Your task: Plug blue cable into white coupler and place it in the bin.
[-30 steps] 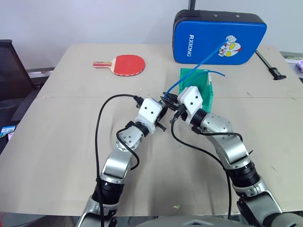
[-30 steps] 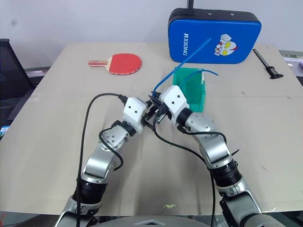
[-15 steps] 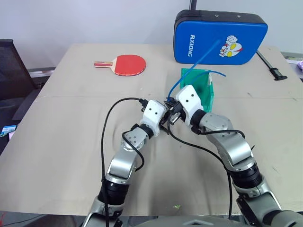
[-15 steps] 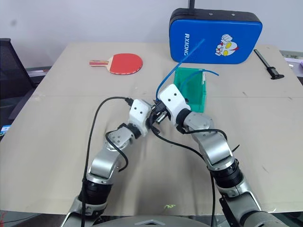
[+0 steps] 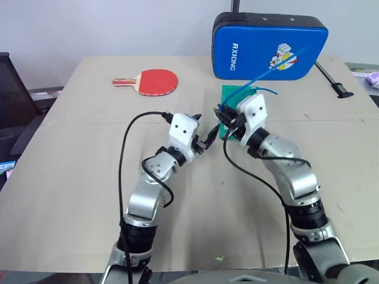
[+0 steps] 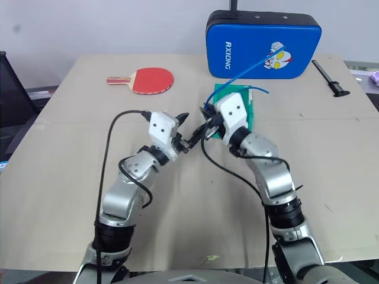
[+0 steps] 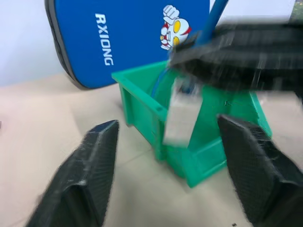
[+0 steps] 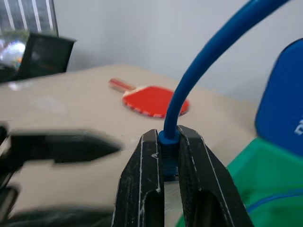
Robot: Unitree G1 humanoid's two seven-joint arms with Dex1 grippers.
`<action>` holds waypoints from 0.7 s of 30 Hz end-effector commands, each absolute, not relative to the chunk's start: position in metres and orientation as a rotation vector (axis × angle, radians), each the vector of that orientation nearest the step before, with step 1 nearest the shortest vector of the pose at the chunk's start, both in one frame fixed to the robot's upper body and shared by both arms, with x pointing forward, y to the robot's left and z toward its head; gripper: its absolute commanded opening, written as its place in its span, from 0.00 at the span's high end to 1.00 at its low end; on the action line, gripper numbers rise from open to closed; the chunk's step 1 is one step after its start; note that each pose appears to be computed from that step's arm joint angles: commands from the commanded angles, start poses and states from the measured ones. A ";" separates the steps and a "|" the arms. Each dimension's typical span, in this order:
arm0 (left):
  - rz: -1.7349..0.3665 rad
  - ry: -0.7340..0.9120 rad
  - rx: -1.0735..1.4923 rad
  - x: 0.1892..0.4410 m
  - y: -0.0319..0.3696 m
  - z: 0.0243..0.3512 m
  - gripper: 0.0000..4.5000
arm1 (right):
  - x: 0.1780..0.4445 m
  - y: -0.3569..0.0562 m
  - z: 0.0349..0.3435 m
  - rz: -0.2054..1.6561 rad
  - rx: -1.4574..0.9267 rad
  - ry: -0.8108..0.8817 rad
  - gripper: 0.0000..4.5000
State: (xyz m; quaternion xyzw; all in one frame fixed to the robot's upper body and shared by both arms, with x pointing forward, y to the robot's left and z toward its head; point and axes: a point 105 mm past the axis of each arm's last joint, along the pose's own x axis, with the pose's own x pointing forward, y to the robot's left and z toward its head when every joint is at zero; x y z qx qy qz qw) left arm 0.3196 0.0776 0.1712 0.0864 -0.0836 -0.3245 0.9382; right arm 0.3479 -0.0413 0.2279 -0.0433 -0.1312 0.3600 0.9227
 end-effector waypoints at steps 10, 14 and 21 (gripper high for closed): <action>-0.825 -0.245 0.092 0.306 0.069 0.246 0.29 | 0.416 -0.098 0.212 0.561 0.030 0.098 1.00; -0.837 -0.205 0.102 0.306 0.069 0.242 0.28 | 0.423 -0.105 0.212 0.537 0.020 0.115 0.58; -0.797 -0.189 0.119 0.307 0.076 0.236 0.28 | 0.409 -0.137 0.224 0.475 -0.041 0.047 0.01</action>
